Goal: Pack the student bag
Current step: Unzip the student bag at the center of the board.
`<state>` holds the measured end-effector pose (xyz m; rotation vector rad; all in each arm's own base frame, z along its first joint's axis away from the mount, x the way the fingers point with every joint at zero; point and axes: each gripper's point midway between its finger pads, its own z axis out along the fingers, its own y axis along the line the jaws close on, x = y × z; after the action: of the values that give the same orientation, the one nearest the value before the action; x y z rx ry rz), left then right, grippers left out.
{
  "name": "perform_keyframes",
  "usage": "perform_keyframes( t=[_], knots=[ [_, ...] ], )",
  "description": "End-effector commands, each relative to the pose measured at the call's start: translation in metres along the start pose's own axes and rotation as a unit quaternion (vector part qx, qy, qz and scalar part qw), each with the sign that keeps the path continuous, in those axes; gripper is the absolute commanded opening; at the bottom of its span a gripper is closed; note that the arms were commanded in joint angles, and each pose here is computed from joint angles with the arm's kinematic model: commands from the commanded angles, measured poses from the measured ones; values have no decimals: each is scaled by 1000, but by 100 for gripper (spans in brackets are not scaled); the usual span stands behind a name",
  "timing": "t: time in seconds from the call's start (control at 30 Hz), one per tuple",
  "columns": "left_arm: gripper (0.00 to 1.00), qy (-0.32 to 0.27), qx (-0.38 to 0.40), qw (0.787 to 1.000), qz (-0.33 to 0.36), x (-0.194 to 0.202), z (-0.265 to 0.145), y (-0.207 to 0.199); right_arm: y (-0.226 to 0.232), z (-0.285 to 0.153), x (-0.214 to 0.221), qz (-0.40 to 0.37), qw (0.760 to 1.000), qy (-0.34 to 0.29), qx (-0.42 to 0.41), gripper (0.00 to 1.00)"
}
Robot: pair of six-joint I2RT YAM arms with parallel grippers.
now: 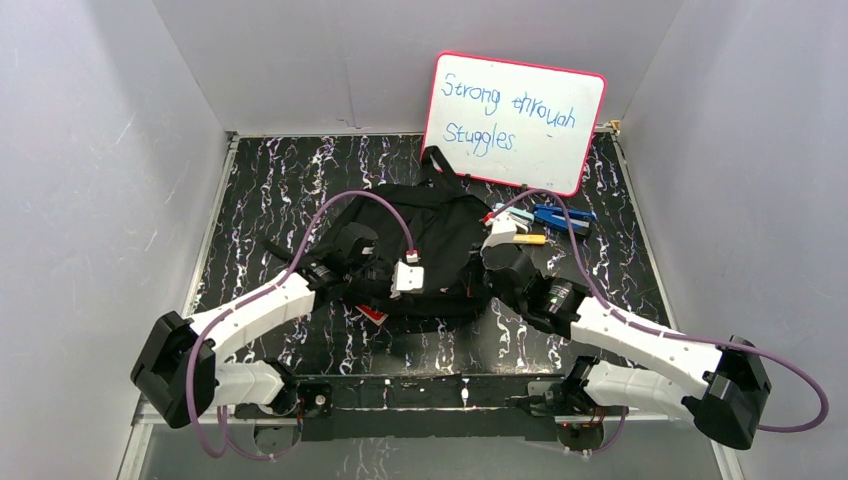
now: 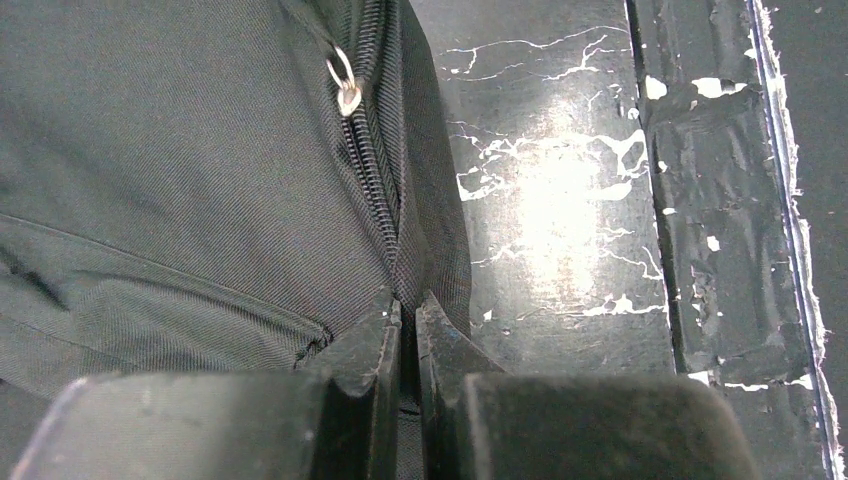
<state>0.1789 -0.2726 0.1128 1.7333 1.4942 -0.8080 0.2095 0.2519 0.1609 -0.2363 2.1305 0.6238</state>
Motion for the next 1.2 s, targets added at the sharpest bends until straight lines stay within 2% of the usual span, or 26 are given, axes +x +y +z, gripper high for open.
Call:
perform_keyframes(
  t=[0.0,0.17,0.37,0.5,0.87,0.97,1.1,1.17],
  knots=[
    [0,10,27,1000,-14,1,-11,-26,-30,-17,-46,-2,992,-76,96,0],
    [0,27,17,999,-25,8,-17,-33,-39,-23,-63,-16,988,-96,123,0],
    [0,73,-15,995,-59,25,-24,-30,-56,-27,-81,-35,979,-111,166,0],
    [0,105,-8,991,-82,33,-30,-35,-70,-30,-92,-39,974,-120,189,0],
    [0,130,-47,986,-91,33,-55,-37,-116,-14,-124,-31,964,-142,225,0],
    [0,145,-55,984,-92,37,-63,-40,-121,-3,-138,-36,964,-155,211,0],
    [0,152,-65,982,-91,38,-72,-43,-106,15,-161,-73,969,-182,154,0],
    [4,151,-73,982,-89,37,-75,-43,-94,24,-169,-103,969,-191,118,0]
  ],
)
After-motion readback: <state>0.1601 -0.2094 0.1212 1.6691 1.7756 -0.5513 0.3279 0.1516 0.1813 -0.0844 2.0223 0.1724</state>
